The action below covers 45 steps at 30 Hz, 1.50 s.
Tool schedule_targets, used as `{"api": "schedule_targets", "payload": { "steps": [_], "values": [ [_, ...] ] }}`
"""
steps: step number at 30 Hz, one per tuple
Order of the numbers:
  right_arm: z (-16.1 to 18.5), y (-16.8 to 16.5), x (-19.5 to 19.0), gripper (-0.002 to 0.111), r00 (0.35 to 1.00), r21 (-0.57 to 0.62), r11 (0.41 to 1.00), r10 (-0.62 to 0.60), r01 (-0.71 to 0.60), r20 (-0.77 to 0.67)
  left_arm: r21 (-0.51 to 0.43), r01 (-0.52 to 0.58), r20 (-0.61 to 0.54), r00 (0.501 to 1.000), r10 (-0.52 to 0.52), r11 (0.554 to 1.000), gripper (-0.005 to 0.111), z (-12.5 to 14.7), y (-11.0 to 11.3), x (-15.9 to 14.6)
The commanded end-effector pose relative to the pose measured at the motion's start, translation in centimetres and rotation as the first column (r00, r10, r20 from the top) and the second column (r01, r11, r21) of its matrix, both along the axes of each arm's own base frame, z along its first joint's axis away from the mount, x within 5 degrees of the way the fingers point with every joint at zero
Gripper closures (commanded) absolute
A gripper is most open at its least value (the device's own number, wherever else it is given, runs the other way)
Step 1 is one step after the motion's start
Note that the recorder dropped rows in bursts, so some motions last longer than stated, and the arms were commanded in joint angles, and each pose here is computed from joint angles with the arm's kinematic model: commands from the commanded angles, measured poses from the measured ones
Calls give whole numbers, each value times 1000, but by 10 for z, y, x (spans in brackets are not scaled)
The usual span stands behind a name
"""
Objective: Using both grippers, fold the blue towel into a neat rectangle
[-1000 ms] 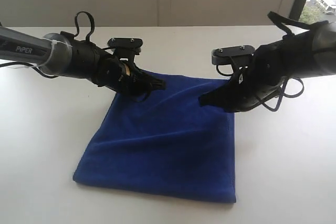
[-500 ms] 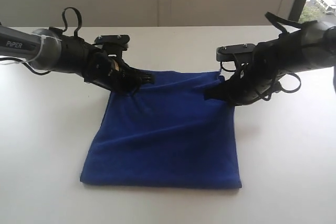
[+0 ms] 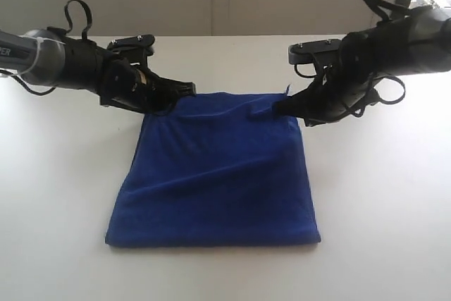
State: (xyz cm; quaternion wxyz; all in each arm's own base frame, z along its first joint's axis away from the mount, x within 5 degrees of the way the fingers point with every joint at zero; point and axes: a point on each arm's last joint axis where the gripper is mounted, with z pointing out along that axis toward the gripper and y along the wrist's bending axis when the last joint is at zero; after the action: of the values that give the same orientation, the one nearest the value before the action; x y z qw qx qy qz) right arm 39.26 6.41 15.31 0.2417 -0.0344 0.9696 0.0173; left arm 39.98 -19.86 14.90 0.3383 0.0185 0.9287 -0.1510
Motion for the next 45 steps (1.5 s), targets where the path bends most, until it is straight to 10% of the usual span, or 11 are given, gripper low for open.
{"api": "schedule_targets", "payload": {
  "steps": [1, 17, 45],
  "values": [
    [16, 6, -9, 108, 998, 2, 999, 54, -54, -39, -63, -37, 34, 999, 39, 997, 104, 13, 0, 1],
    [-2, 71, -72, 108, 932, 82, 968, 250, -237, -263, -116, 13, 112, 994, 1, 993, 107, 11, -28, 12],
    [-22, 62, -108, 108, 917, 79, 971, 239, -226, -319, -36, -31, -8, 999, 31, 999, 107, -35, -20, 23]
  ]
}}
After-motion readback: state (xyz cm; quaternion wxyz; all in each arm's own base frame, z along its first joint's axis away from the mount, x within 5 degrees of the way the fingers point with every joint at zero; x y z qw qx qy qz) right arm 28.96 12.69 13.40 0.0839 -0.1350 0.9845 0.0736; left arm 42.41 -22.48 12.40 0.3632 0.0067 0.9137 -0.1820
